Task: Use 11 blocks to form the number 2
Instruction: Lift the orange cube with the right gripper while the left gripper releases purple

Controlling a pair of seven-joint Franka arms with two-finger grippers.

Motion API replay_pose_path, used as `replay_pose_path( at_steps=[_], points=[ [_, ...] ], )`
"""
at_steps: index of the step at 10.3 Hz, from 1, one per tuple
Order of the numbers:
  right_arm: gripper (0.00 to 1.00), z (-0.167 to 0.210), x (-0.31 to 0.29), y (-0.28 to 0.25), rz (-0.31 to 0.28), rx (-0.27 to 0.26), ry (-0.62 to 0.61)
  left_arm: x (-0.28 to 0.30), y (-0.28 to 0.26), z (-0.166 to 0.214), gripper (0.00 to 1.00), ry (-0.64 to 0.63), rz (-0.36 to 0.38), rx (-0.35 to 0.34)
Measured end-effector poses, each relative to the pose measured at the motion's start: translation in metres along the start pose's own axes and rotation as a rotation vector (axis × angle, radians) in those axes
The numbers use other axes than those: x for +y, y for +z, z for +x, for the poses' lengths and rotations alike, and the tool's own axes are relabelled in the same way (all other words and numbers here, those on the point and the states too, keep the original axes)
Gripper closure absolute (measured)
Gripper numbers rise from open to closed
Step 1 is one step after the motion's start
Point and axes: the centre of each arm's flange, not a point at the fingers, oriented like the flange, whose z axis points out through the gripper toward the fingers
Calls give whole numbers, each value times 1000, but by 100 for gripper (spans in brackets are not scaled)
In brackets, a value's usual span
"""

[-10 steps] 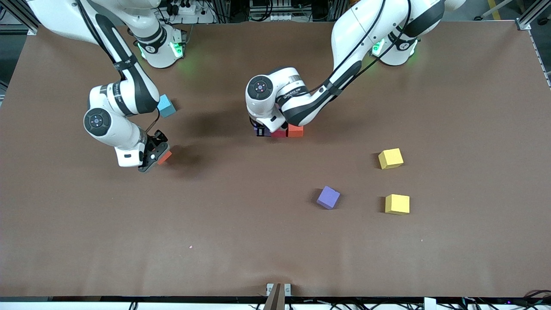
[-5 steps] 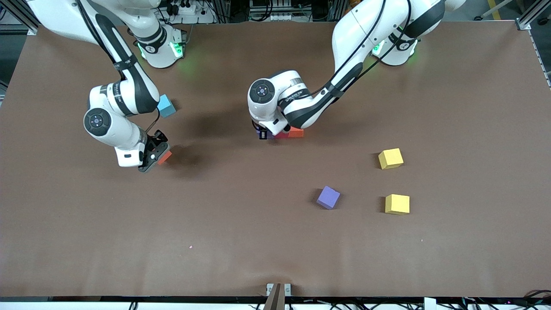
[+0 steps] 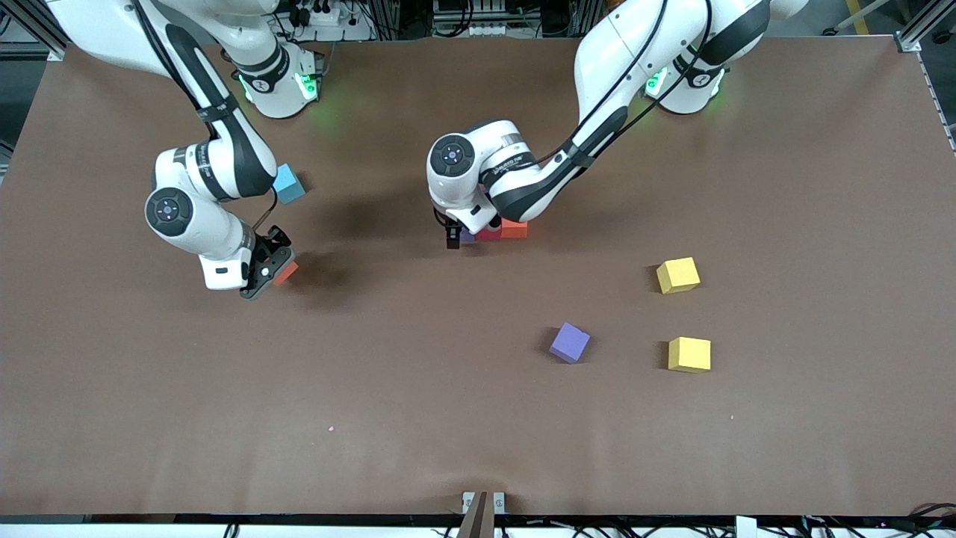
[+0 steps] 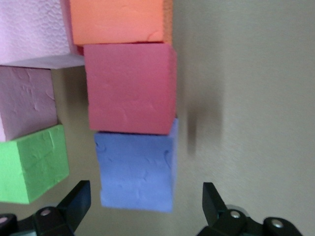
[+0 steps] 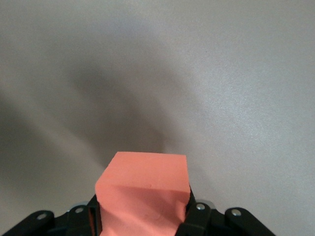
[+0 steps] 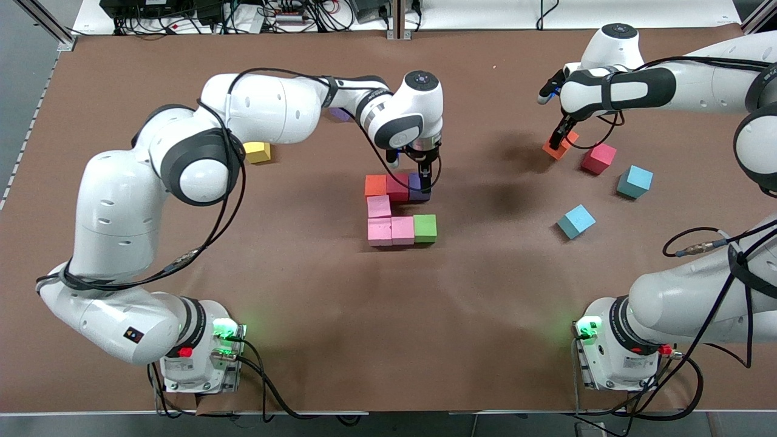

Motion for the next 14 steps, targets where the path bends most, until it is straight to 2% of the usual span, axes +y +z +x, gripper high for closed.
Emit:
replay_pose_path(
  at_steps=[4, 8, 12, 14],
  points=[
    [41, 31, -11, -24, -28, 47, 1, 6, -69, -12, 0, -25, -57, -82],
    [41, 78, -66, -35, -29, 68, 128, 75, -116, 47, 0, -55, -109, -83],
    [41, 125, -135, -45, 72, 118, 362, 154, -138, 119, 0, 8, -175, -75],
    [41, 157, -168, -54, 108, 141, 487, 179, -143, 138, 0, 29, -204, -65]
  ],
)
